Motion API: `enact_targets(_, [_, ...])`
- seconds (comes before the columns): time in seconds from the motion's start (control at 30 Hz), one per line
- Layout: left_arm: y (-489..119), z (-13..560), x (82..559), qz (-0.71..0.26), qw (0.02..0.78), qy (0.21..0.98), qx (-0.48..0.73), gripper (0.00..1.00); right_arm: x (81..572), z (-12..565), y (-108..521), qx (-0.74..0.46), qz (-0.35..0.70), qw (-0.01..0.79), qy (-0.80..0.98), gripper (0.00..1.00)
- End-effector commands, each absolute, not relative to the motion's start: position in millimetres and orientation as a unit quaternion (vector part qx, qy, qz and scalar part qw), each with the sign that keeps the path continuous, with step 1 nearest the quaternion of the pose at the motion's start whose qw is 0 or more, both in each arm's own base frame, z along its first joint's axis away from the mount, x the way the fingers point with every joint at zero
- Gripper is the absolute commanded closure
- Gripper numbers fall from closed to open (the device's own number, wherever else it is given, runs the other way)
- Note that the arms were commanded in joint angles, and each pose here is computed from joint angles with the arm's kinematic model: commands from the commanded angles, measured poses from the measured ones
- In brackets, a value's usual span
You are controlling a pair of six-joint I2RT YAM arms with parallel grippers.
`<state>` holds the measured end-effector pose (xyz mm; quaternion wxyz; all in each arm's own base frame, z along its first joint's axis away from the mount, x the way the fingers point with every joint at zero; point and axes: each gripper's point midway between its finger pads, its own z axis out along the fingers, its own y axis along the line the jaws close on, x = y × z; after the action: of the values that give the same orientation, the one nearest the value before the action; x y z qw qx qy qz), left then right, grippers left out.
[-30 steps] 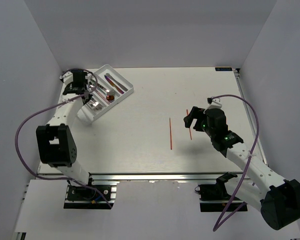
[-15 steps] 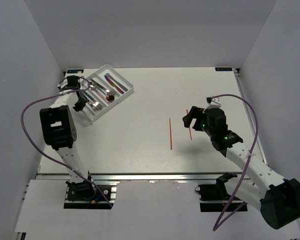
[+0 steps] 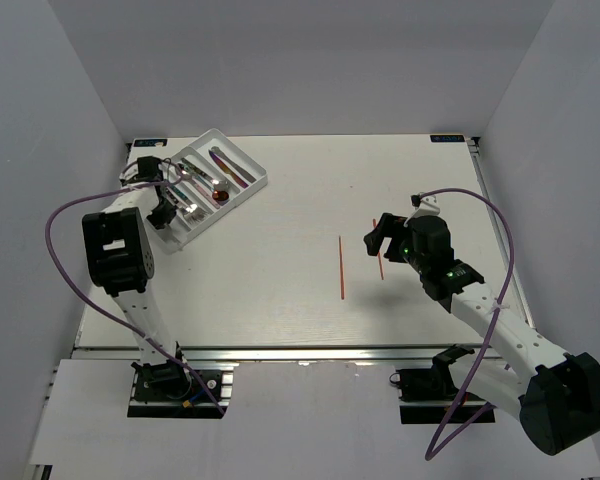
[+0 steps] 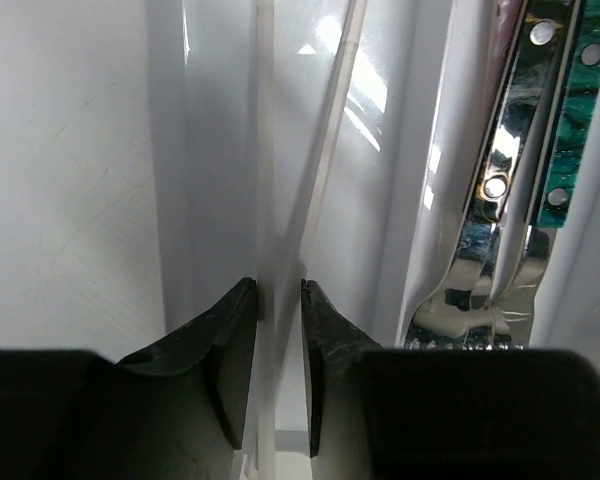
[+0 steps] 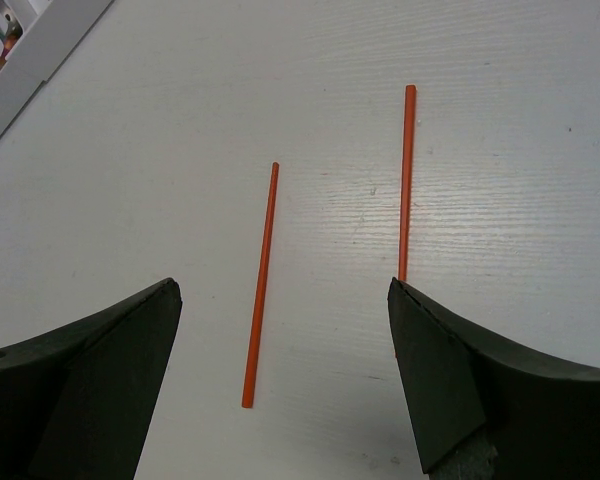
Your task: Sort the eating utensils into containers
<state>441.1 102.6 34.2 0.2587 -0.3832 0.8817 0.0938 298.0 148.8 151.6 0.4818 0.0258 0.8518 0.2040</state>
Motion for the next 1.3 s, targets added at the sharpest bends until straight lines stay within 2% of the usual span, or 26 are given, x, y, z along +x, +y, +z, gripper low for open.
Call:
enact_targets(0.0, [109.0,36.0,447.1,0.093,0.266,0.877,-0.389,0.65,305.3,163.6,151.6,0.022,0.212,0.502,0.838,0.12])
enact_targets(0.1, [113.2,28.0,448.4,0.096,0.256,0.879,-0.390,0.66,305.2,163.1,152.1,0.021,0.213,0.501,0.838,0.12])
enact_targets(0.27, [121.7,27.4,453.0,0.101,0.258,0.876,-0.396,0.76,305.5,162.7,151.3,0.022,0.211,0.502,0.838,0.12])
enact_targets(0.57, [131.6,61.2,471.5,0.104,0.294,0.866,-0.391,0.74,305.6,161.7,152.8,0.020,0.213,0.500,0.839,0.12])
enact_targets(0.6, [130.8,62.8,471.8,0.102,0.294,0.867,-0.390,0.72,305.8,161.7,152.3,0.021,0.212,0.500,0.839,0.12])
enact_targets(0.7, [127.0,70.2,473.2,0.089,0.302,0.866,-0.389,0.51,305.8,161.2,152.6,0.020,0.212,0.499,0.840,0.12])
enact_targets(0.73, [125.7,79.9,474.2,0.082,0.313,0.862,-0.389,0.40,306.0,161.2,152.1,0.020,0.211,0.500,0.840,0.12])
enact_targets(0.83, [125.5,93.7,472.4,0.079,0.329,0.856,-0.391,0.30,305.6,160.9,152.5,0.020,0.212,0.499,0.840,0.12])
enact_targets(0.93, [116.6,123.0,475.2,0.058,0.358,0.851,-0.380,0.27,305.4,162.2,151.6,0.022,0.211,0.501,0.839,0.12])
enact_targets(0.97, [104.0,147.1,477.7,0.047,0.385,0.846,-0.367,0.21,305.7,163.5,149.5,0.026,0.207,0.504,0.838,0.12])
enact_targets(1.0, [93.0,155.4,476.6,0.046,0.394,0.847,-0.353,0.05,306.0,164.6,147.9,0.030,0.205,0.507,0.837,0.12])
enact_targets(1.03, [80.2,166.2,476.3,0.044,0.408,0.847,-0.339,0.02,305.6,165.7,145.6,0.036,0.203,0.510,0.835,0.12])
enact_targets(1.1, [17.9,198.0,474.3,0.028,0.447,0.848,-0.282,0.02,305.5,174.0,135.6,0.054,0.191,0.529,0.825,0.11])
enact_targets(1.17, [-48.0,210.2,461.5,0.003,0.470,0.853,-0.226,0.02,303.9,181.8,119.8,0.083,0.170,0.549,0.814,0.11])
enact_targets(1.23, [-89.6,199.4,444.9,-0.015,0.466,0.861,-0.206,0.02,302.1,186.7,107.3,0.114,0.156,0.563,0.804,0.11])
enact_targets(1.27, [-136.1,205.1,435.1,-0.049,0.479,0.860,-0.172,0.02,297.9,192.4,94.6,0.134,0.140,0.575,0.795,0.11])
